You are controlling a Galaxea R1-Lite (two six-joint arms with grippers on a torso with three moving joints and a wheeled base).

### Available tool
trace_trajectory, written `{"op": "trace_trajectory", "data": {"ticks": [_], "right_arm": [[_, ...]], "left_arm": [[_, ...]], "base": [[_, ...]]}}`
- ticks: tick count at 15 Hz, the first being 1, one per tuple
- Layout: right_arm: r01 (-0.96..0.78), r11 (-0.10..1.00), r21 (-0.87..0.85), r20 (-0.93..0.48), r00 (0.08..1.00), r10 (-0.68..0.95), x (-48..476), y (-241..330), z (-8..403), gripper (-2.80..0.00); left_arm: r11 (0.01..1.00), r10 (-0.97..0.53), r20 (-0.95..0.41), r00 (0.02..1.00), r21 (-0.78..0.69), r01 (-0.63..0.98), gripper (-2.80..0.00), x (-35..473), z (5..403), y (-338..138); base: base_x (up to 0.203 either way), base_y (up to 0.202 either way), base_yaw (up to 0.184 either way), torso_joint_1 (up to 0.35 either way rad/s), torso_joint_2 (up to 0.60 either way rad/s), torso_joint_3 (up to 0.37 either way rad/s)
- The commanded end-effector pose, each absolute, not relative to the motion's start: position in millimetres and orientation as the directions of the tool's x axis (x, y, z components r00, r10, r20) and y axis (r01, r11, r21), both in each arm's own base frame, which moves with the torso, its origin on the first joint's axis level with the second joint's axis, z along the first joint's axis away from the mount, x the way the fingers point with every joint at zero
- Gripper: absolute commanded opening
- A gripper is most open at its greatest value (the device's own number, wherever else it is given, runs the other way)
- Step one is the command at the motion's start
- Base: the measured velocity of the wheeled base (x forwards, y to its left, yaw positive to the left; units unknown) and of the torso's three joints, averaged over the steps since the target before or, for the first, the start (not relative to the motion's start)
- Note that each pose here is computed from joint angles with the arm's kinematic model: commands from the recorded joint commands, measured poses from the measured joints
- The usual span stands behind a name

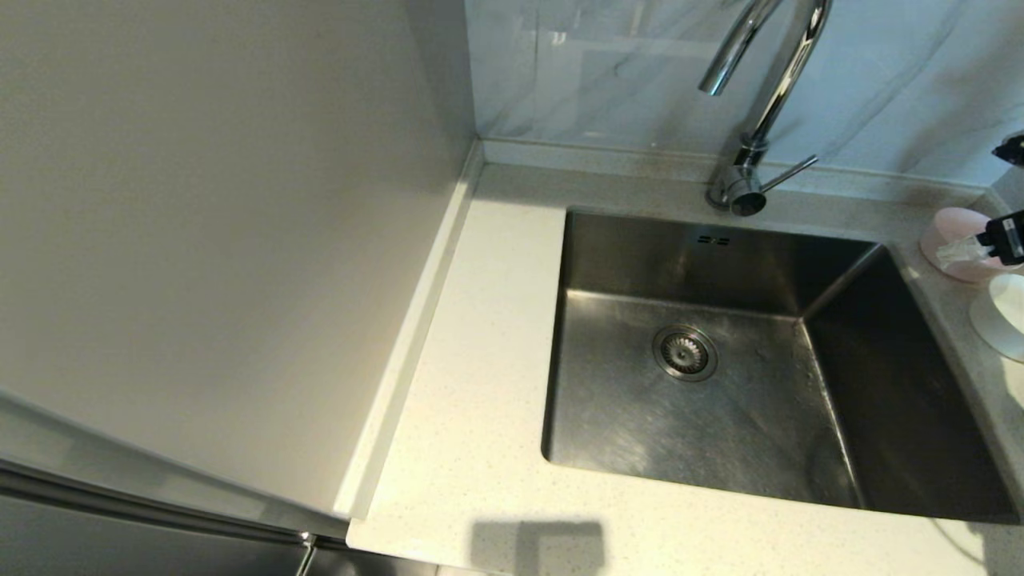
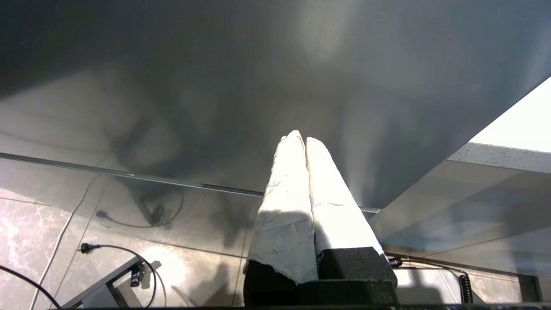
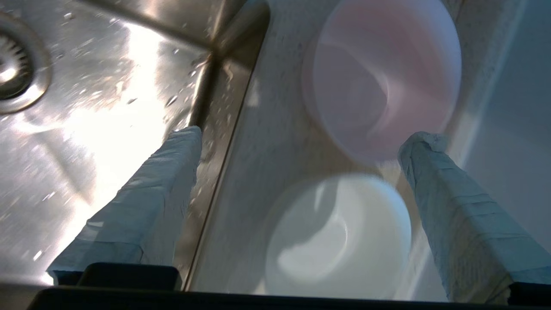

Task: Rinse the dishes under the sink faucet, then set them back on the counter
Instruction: Put a bowl into the sink

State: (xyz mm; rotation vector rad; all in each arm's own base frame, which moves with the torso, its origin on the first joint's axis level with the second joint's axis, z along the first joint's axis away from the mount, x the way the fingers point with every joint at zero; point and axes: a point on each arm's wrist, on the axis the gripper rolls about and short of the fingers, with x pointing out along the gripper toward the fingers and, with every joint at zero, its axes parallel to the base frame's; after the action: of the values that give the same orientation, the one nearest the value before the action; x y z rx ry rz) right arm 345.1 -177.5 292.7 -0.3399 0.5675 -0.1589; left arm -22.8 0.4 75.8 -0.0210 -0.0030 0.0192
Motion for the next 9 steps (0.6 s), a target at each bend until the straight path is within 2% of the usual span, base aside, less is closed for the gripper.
{"op": "trace_trajectory", "data": {"ticks": [1, 5, 9], "right_arm": [[0.035, 0.934, -0.354, -0.517, 0.825, -0.227, 372.2, -184.7, 264.3, 0.00], [0.081, 0.913, -0.399, -0.470, 0.837, -0.280, 395.1, -190.7, 248.0, 0.00], [0.088, 0.911, -0.402, -0.481, 0.826, -0.292, 401.1, -194.0, 238.7, 0.00]], "left_arm": [[1.000, 0.020, 0.006, 1.000, -0.022, -0.020, -2.80, -23.0, 75.7, 0.4], [1.000, 0.020, 0.006, 1.000, -0.022, -0.020, -2.80, -23.0, 75.7, 0.4], [1.000, 0.020, 0.006, 1.000, -0.022, -0.020, -2.80, -23.0, 75.7, 0.4]], "base": [[0.000, 0.000, 0.000, 0.000, 0.00, 0.000], [0.000, 0.000, 0.000, 0.000, 0.00, 0.000], [0.000, 0.000, 0.000, 0.000, 0.00, 0.000]]}}
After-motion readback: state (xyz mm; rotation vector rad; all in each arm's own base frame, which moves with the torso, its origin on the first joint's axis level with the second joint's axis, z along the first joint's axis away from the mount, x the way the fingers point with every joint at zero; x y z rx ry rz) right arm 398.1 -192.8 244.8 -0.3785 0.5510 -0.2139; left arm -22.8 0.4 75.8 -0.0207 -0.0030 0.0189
